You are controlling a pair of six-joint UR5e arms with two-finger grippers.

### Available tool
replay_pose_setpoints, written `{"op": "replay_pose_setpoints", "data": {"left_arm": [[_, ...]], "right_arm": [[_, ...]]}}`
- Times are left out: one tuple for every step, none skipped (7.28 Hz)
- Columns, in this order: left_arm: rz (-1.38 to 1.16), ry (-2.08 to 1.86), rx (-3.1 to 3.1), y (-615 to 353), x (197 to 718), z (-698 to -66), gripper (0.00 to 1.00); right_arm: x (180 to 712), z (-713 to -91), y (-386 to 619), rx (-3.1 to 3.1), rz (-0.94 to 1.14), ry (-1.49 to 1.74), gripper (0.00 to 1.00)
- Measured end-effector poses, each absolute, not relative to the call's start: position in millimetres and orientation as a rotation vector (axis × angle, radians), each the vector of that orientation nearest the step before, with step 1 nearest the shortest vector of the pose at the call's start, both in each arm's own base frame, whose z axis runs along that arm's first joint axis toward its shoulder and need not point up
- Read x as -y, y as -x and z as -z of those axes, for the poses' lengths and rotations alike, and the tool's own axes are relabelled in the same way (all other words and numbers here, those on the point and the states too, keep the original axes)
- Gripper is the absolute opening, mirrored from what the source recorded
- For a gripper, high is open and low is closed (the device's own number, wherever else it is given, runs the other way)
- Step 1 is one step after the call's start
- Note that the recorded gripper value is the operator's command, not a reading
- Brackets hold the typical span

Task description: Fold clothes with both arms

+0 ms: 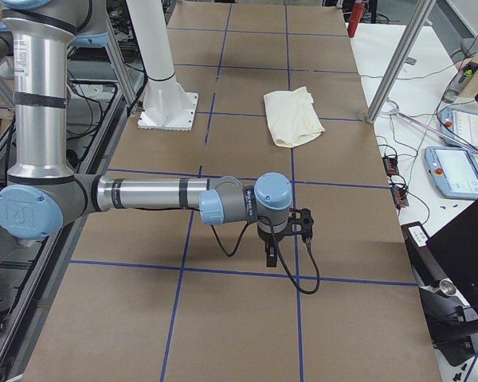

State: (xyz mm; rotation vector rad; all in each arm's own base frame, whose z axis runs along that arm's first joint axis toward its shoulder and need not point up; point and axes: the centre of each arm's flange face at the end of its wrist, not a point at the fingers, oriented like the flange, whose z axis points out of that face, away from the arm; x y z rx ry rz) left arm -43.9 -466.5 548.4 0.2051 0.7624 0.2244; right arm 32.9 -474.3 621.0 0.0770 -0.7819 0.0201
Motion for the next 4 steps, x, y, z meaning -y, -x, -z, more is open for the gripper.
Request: {"op": "replay_pose_setpoints", "data": {"left_arm": [[-0.223, -0.200, -0.773, 43.6, 464.7, -539.1, 1.00], [-0.219, -0.192, -0.778, 43.6, 463.0, -531.5, 1.00], [-0.219, -0.190, -0.781, 43.9, 461.0, -528.4, 1.00], [-0.220, -0.192, -0.783, 43.9, 460.4, -527.1, 1.00]], "right_arm": [[476.8, -618.9, -22.2, 0.775, -0.005, -0.062, 1.00], [480.6, -615.0, -13.9, 0.767, 0.000, -0.036, 1.00], [483.3, -608.3, -10.2, 0.764, -0.003, -0.011, 1.00], [482.9, -604.3, -8.9, 0.765, -0.005, 0.004, 1.00]]}}
